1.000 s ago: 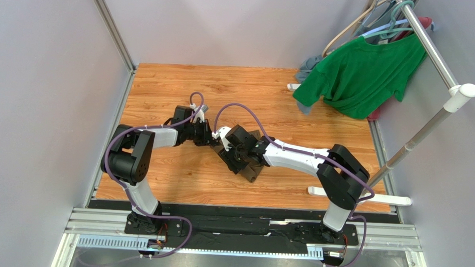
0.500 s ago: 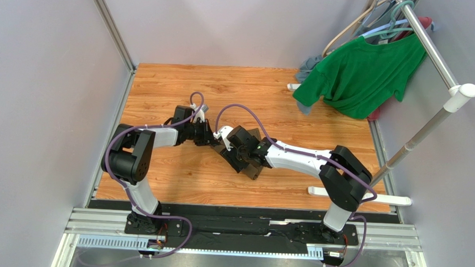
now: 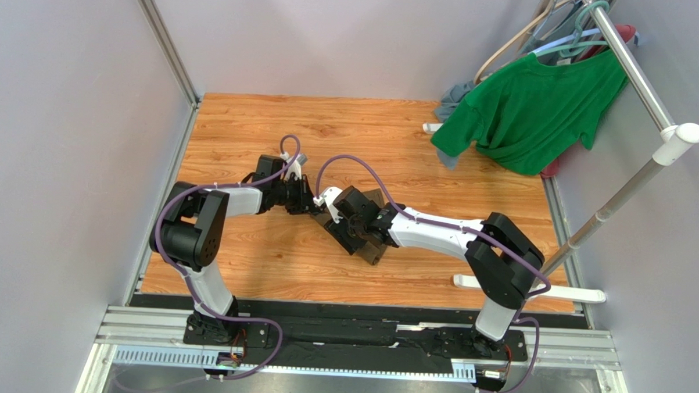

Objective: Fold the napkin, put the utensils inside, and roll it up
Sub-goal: Roll the napkin with the utensil

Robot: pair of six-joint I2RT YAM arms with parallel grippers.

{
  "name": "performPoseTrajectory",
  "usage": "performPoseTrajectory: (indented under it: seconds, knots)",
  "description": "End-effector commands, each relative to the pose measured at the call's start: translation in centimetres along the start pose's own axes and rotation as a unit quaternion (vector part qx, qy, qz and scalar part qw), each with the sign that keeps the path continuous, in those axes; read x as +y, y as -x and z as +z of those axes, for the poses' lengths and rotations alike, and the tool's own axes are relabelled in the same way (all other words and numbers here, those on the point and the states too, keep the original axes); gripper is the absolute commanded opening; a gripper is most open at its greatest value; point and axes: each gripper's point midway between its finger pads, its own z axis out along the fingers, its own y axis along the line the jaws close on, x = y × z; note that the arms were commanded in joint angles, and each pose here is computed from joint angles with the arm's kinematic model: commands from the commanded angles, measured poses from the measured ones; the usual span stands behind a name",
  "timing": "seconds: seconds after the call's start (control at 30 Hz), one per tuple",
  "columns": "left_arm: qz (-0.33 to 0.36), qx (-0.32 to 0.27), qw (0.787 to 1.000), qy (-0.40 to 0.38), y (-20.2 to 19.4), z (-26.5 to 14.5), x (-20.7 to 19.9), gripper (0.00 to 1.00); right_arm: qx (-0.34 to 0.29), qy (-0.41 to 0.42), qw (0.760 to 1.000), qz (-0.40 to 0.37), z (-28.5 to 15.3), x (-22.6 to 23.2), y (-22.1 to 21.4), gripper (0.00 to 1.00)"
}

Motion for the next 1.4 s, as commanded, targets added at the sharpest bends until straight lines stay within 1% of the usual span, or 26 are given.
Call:
performPoseTrajectory:
  seconds: [0.0, 0.13, 0.3, 0.4, 0.43, 0.5, 0.53, 0.6, 0.63, 0.7, 0.73, 0.8, 0.87, 0.97, 1.0, 1.1, 1.23, 1.37]
  knots:
    - [-0.011, 0.026, 0.999, 0.039, -1.6, 0.3, 2.0, 0.0, 0.005, 0.008, 1.0, -0.001, 1.1, 0.5, -0.8, 0.49]
    - [-0.01, 0.024, 0.999, 0.029, -1.5, 0.4, 1.6, 0.0, 0.03, 0.001, 1.0, 0.008, 2.3, 0.3, -2.7, 0.49]
    - [-0.008, 0.012, 1.0, 0.02, -0.9, 0.1, 0.9, 0.0, 0.046, 0.002, 0.999, 0.019, 3.2, -0.1, -3.9, 0.49]
    - [-0.006, -0.005, 1.0, 0.012, -0.1, -0.3, 0.2, 0.15, 0.064, 0.009, 0.998, 0.027, 3.8, -0.3, -5.2, 0.48]
    - [-0.005, -0.013, 1.0, 0.014, 0.3, -0.4, 0.0, 0.31, 0.068, 0.026, 0.997, 0.03, 3.9, 0.1, -5.5, 0.44]
    - [0.002, -0.034, 0.999, 0.016, 1.4, -1.2, -0.7, 0.46, 0.078, 0.042, 0.995, 0.055, 4.0, 0.6, -6.3, 0.36]
    - [0.003, -0.044, 0.999, 0.03, 1.8, -1.5, -0.5, 0.57, 0.08, 0.047, 0.994, 0.06, 4.0, 0.7, -6.6, 0.3]
    - [0.013, -0.073, 0.996, 0.042, 3.2, -2.7, -1.0, 0.67, 0.083, 0.067, 0.992, 0.073, 3.9, 1.0, -6.9, 0.27]
    - [0.013, -0.087, 0.994, 0.064, 3.6, -3.2, -0.5, 0.72, 0.084, 0.076, 0.991, 0.078, 3.8, 1.2, -7.1, 0.24]
    - [0.023, -0.119, 0.99, 0.078, 4.8, -4.6, -0.8, 0.73, 0.08, 0.102, 0.987, 0.094, 3.6, 1.5, -7.0, 0.22]
    - [0.023, -0.131, 0.987, 0.094, 5.0, -5.0, -0.2, 0.74, 0.08, 0.111, 0.986, 0.099, 3.6, 1.6, -7.1, 0.22]
    - [0.028, -0.151, 0.984, 0.095, 5.4, -5.7, -0.4, 0.74, 0.079, 0.142, 0.98, 0.113, 3.5, 1.9, -7.0, 0.21]
    - [0.033, -0.159, 0.983, 0.084, 4.9, -5.7, -0.4, 0.74, 0.08, 0.163, 0.976, 0.122, 3.5, 2.1, -7.0, 0.2]
    - [0.047, -0.154, 0.985, 0.053, 3.8, -5.1, -0.8, 0.73, 0.077, 0.207, 0.965, 0.144, 3.4, 2.1, -6.6, 0.19]
    - [0.049, -0.151, 0.986, 0.046, 3.6, -4.9, -0.9, 0.73, 0.074, 0.234, 0.958, 0.148, 3.1, 2.6, -6.3, 0.19]
    - [0.056, -0.144, 0.988, 0.018, 2.9, -4.3, -1.2, 0.72, 0.074, 0.262, 0.948, 0.162, 3.0, 2.6, -6.1, 0.18]
    - [0.066, -0.144, 0.987, -0.008, 2.8, -4.0, -1.9, 0.68, 0.076, 0.268, 0.944, 0.174, 3.4, 2.0, -6.1, 0.18]
    - [0.068, -0.131, 0.989, -0.002, 2.3, -3.6, -1.3, 0.61, 0.083, 0.266, 0.944, 0.178, 3.7, 1.5, -6.3, 0.18]
